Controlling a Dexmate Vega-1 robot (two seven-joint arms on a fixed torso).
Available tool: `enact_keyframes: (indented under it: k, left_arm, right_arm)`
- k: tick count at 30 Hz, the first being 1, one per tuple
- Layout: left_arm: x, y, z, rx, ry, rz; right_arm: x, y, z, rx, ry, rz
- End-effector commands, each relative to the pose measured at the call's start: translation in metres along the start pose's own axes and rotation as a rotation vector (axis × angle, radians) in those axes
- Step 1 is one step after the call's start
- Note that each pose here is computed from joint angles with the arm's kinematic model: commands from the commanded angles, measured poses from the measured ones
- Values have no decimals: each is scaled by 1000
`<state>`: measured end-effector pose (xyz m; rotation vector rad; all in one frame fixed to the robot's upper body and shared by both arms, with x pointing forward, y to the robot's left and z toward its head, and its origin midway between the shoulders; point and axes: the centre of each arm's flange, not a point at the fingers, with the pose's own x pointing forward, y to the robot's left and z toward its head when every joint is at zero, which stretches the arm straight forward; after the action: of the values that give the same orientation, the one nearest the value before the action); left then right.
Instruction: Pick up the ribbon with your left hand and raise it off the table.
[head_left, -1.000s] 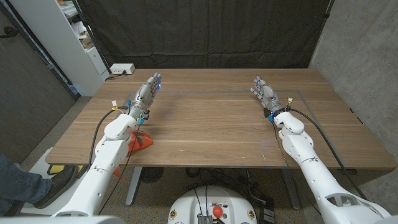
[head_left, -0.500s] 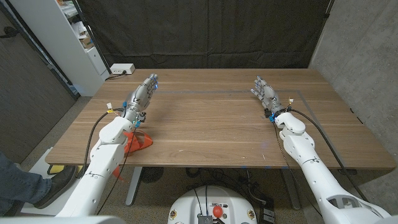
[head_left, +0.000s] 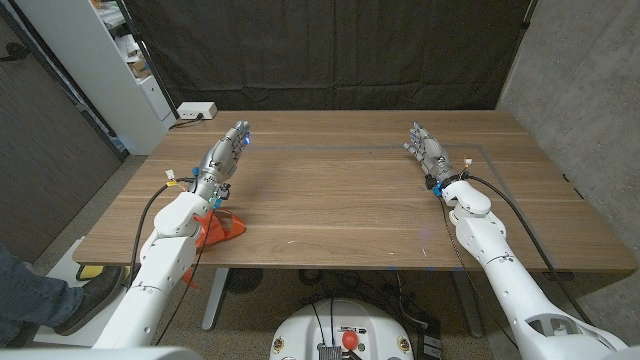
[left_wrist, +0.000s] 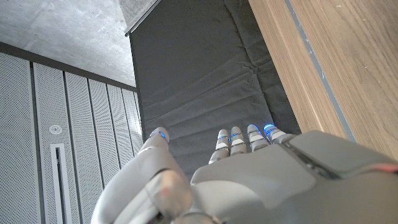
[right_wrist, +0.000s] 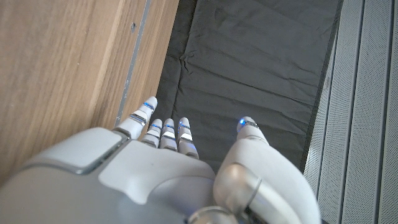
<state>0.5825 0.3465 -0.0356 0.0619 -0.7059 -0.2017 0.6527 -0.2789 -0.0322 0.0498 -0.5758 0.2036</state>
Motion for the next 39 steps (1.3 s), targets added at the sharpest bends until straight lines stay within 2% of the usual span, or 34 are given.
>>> enact_keyframes:
  k: [1,21,31,39]
  left_arm:
    - [-12,7,2,5,-16,10]
    - [-34,16,3,4,-31,22]
    - [-46,14,7,12,-39,29]
    - [-50,6,8,8,-40,24]
  right_arm:
    - [4,5,0,1,-5,1]
    - [8,13,-4,3,-5,5]
    - [10,12,-4,-1,-1,12]
    - [13,11,-3,-1,-1,26]
